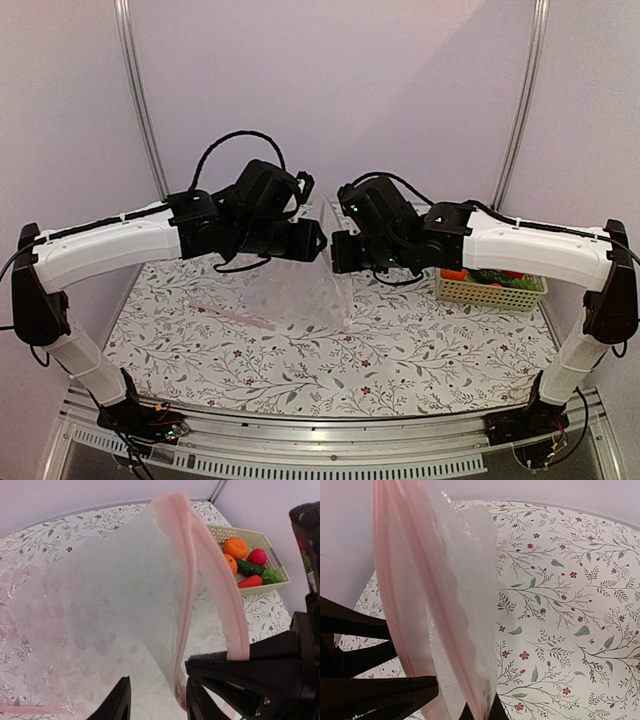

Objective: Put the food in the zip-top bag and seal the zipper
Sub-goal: Open the zipper food storage bag at the center of the board.

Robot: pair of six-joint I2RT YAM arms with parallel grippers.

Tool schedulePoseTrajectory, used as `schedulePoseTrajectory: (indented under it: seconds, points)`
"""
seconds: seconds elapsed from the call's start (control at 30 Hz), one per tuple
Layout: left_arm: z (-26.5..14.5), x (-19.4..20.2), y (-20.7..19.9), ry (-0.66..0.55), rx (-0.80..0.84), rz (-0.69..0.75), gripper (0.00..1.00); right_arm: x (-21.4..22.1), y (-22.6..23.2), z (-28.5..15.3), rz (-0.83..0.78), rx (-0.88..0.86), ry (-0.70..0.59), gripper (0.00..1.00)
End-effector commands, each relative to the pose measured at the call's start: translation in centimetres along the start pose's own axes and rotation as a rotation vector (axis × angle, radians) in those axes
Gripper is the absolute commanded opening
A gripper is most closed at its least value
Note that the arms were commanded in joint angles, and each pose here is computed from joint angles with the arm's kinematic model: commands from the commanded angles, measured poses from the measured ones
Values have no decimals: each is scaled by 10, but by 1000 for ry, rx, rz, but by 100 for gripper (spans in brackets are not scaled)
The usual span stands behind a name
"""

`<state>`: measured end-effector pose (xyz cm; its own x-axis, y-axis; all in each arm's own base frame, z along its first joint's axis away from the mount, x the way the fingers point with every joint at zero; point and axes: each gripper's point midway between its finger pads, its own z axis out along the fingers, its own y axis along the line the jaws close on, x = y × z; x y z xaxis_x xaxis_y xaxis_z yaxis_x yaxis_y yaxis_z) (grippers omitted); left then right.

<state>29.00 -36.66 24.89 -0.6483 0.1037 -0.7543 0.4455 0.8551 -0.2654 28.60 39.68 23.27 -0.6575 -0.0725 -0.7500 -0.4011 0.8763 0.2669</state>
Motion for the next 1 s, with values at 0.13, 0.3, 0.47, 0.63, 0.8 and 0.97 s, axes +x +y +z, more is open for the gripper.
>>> schedulePoseTrajectory:
  seconds: [0.13, 0.3, 0.47, 0.63, 0.8, 0.97]
  points:
    - [15, 21, -14, 58, 35, -5, 31, -8, 1, -1, 15, 23, -28, 0]
    - [16, 27, -14, 74, 40, -7, 20, -8, -1, -1, 17, 33, -33, 0]
    - [10, 27, -10, 72, 27, 4, 5, -5, -7, 0, 27, 57, -32, 0]
    - [-6, 20, 0, 62, -7, 41, 0, 3, -15, 4, 48, 79, -14, 0]
    - [-16, 16, 4, 98, 11, 75, 0, 13, -27, 13, 110, 71, 22, 0]
    - [-20, 17, 7, 154, 55, 103, 0, 23, -36, 23, 171, 46, 56, 0]
